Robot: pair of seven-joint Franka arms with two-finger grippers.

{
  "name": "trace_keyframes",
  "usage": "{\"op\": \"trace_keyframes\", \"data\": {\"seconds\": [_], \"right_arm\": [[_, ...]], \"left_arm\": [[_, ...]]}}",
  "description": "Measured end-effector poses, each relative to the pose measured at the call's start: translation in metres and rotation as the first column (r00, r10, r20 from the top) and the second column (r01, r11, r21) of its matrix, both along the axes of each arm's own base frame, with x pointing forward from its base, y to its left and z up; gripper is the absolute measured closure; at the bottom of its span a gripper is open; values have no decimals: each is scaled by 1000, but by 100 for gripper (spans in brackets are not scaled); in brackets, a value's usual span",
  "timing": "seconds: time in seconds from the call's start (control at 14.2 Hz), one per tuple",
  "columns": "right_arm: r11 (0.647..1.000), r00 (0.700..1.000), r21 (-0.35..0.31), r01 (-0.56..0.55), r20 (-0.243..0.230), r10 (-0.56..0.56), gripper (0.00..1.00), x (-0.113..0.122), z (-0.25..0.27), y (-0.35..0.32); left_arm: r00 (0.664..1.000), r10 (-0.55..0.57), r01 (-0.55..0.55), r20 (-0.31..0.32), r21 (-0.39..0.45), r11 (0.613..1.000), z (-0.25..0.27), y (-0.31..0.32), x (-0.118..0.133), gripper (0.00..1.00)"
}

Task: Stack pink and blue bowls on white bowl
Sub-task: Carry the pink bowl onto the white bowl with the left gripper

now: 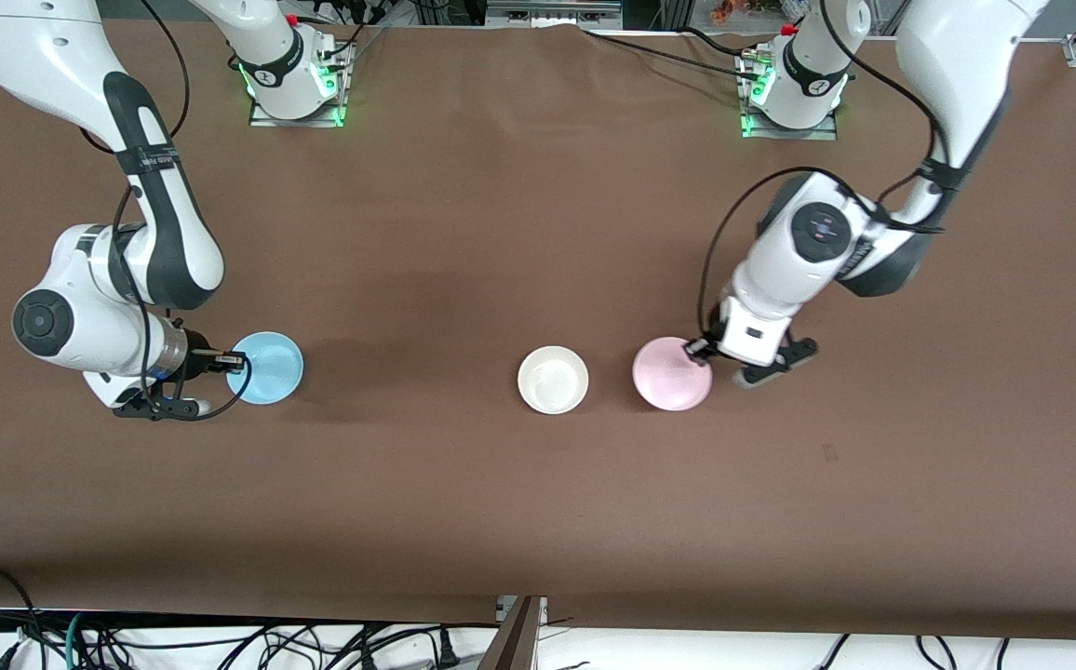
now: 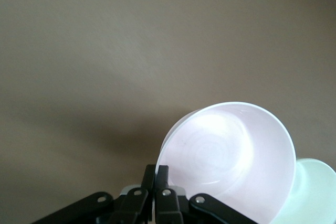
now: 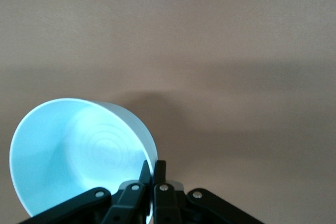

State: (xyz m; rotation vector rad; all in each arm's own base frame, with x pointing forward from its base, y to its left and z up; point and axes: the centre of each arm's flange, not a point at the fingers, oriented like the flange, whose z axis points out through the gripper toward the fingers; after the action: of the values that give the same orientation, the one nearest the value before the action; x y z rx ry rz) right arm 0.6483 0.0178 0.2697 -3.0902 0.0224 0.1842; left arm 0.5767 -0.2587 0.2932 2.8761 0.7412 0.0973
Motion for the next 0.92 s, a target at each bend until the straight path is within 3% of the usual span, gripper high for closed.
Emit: {"op": "trace_keyframes", "data": {"seconds": [0.56,0.92], "right_arm": [[995,998,92,25,-62,-19,97,7,30,22],[991,998,133,-4,-60,12,97,8,40,62]], "left_arm": [[996,84,-87,-38,-66,994,-2,-95,-23,97],[991,127,-131,-52,-81,988,-14,-126,-20,97]]}}
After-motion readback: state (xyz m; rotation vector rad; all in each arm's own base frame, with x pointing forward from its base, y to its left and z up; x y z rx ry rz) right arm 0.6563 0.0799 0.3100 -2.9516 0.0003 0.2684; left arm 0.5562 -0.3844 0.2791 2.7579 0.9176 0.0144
